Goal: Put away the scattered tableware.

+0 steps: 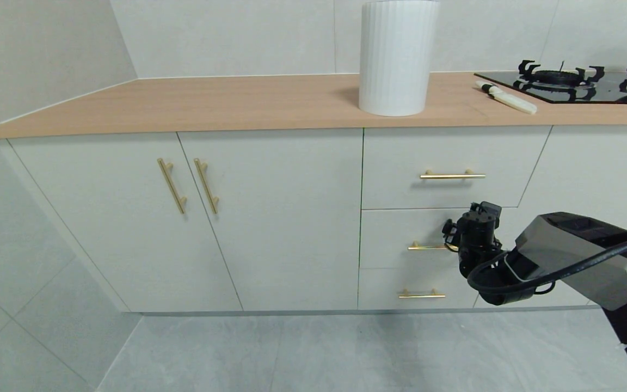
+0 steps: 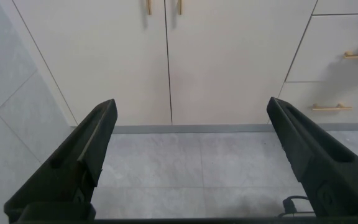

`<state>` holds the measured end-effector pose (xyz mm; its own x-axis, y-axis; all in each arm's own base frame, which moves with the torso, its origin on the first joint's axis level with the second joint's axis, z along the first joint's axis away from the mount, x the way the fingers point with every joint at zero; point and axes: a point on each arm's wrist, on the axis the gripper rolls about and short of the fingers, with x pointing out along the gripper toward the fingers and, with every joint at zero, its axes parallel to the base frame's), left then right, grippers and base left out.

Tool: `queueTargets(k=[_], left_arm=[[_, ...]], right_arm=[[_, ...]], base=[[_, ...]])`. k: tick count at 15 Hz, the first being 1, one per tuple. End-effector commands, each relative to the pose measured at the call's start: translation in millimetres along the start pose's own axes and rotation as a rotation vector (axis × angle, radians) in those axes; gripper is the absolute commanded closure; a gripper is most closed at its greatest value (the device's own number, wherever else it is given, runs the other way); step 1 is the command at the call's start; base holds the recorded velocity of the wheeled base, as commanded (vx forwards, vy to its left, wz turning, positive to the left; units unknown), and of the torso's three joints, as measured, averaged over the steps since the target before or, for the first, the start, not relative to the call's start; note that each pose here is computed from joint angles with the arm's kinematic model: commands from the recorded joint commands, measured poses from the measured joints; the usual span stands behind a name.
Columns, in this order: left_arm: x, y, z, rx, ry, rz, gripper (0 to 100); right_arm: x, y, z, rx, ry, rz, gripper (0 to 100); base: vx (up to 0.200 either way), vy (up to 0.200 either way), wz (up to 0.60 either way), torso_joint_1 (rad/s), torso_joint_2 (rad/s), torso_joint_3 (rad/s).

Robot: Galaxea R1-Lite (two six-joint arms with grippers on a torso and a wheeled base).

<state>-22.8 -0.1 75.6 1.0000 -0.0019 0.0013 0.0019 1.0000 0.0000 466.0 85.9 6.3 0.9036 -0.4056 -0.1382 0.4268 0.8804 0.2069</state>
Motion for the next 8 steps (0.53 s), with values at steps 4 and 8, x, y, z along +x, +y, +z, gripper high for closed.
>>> queueTargets(k=[4,8], left_arm=[[0,0.0,0.0,0.000,0.000,0.000,0],[0,0.0,0.0,0.000,0.000,0.000,0]], right_arm=[[-16,-5,9,-0.019,0.030,0.012,0],[-66,-12,66,-0.018,0.057,0.130,0]], base=[[0.000,0.000,0.00,0.000,0.00,0.000],[0.000,0.000,0.00,0.000,0.00,0.000]])
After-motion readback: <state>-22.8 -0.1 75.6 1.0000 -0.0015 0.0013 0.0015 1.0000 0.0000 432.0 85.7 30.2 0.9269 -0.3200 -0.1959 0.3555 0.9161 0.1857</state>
